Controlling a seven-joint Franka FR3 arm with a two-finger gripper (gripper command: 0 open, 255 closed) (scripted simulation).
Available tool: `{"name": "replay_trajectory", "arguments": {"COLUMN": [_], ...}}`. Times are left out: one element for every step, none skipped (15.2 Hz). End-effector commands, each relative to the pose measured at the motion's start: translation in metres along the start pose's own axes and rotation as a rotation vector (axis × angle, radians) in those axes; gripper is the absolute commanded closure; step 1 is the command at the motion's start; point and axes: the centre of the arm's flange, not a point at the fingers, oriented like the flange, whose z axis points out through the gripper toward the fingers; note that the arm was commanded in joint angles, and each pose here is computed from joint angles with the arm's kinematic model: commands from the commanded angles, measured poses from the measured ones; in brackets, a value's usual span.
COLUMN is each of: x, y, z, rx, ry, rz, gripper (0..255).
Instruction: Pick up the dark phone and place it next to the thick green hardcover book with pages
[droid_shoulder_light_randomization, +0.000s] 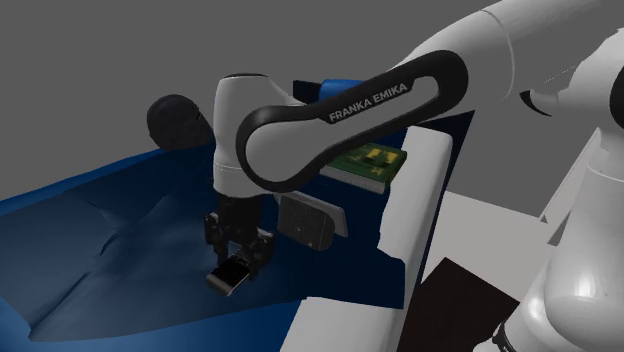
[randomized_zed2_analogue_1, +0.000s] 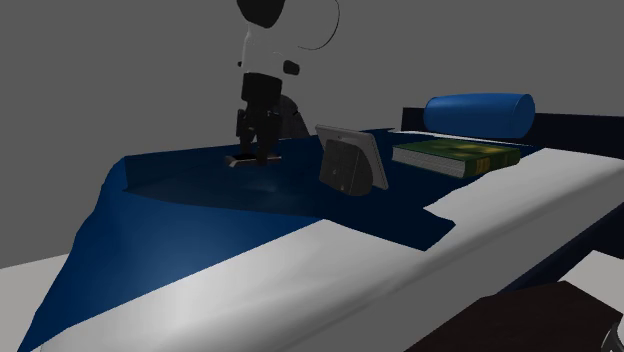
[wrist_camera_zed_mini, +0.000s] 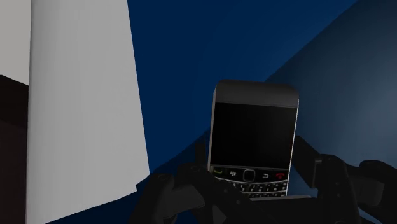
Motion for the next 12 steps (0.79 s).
{"name": "replay_trajectory", "arguments": {"x": [-0.002, -0.003, -0.004, -0.005, -0.006, 0.005, 0.017, 0.029, 0.040, 0.052, 0.063, 0.075], "y": [-0.001, -0.001, -0.001, -0.001, -0.001, 0.005, 0.011, 0.017, 0.023, 0.028, 0.034, 0.040], "z": [-0.011, -0.016, -0.021, -0.026, -0.030, -0.033, -0.035, -0.038, -0.040, -0.043, -0.045, -0.048], "rx": [0.000, 0.000, 0.000, 0.000, 0.000, 0.000, 0.000, 0.000, 0.000, 0.000, 0.000, 0.000], "ry": [0.000, 0.000, 0.000, 0.000, 0.000, 0.000, 0.000, 0.000, 0.000, 0.000, 0.000, 0.000], "rz": [0.000, 0.000, 0.000, 0.000, 0.000, 0.000, 0.000, 0.000, 0.000, 0.000, 0.000, 0.000], "gripper": [255, 255, 255, 255, 255, 255, 255, 255, 255, 255, 255, 255]}}
